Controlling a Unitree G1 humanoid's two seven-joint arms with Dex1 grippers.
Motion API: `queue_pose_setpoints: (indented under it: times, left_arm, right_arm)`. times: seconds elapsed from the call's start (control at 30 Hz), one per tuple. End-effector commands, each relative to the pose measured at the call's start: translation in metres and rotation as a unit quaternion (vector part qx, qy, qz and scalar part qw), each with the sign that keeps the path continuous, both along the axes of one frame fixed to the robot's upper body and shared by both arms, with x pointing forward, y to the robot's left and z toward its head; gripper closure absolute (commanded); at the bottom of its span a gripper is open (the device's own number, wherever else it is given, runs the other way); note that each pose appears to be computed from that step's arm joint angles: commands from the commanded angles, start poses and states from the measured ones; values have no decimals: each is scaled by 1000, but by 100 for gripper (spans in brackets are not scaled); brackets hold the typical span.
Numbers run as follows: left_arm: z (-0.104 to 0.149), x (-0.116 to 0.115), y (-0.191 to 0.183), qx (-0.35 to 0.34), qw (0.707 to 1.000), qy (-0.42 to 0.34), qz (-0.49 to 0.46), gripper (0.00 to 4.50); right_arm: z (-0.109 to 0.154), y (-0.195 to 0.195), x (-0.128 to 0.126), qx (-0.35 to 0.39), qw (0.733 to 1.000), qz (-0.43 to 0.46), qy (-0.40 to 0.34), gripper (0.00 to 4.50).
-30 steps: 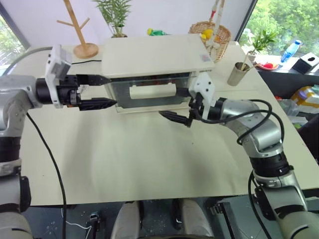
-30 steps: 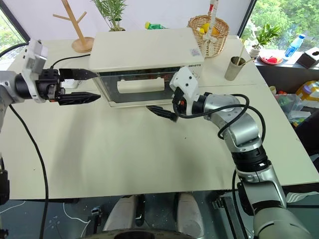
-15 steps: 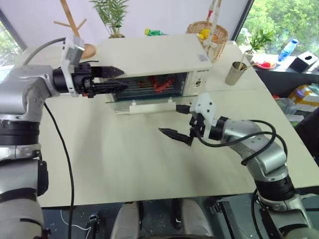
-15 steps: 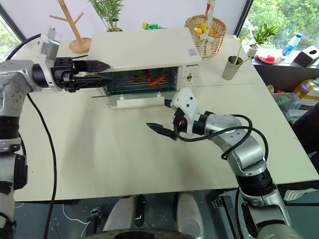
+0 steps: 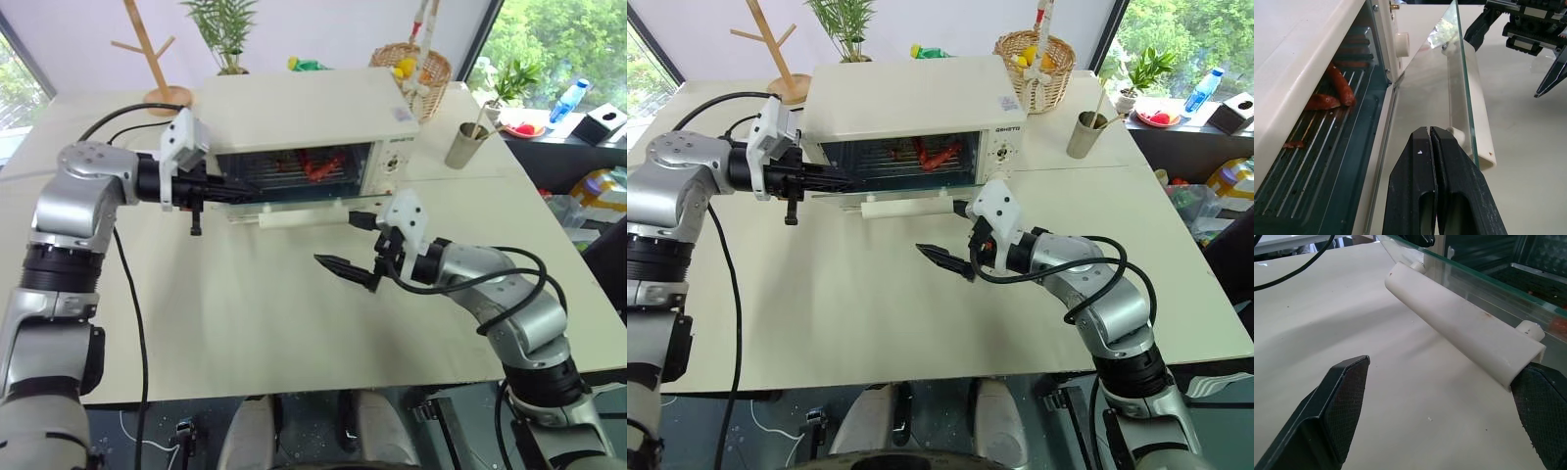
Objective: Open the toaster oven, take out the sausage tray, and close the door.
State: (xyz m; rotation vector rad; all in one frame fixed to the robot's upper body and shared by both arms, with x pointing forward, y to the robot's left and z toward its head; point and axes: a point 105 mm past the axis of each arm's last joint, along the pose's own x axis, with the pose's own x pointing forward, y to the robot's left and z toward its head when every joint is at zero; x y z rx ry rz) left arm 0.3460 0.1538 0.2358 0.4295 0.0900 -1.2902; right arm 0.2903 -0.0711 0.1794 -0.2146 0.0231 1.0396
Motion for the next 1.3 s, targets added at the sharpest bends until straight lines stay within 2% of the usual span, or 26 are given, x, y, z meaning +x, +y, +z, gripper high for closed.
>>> queue_pose_setpoints:
  times: [0.03,0.2,0.37,0.57,0.9,1.23,1.3]
  left_arm:
    - [1,3,1,4,1000,-5,5,444]
    - [-1,3,1,0,1000,-3,6,444]
    - [-8,0,-1,2,1000,6,1,444]
    - [-31,-13,-3,13,1000,27,-8,444]
    - [-80,-35,-12,15,998,63,7,444]
    - [-115,-26,-15,5,995,80,62,444]
    - [-116,-26,-14,-1,994,90,64,392]
  right_arm:
    - [12,-8,-6,-4,1000,-8,-29,0]
    - [7,-33,-16,-37,998,-39,-23,0]
    - [4,-56,-38,-73,996,-46,-10,0]
    - [17,-72,-53,-95,994,-55,-17,0]
    - [41,-86,-41,-86,989,-102,-57,0]
    - [42,-85,-37,-82,990,-103,-57,0]
    - [43,-84,-36,-81,990,-102,-57,0]
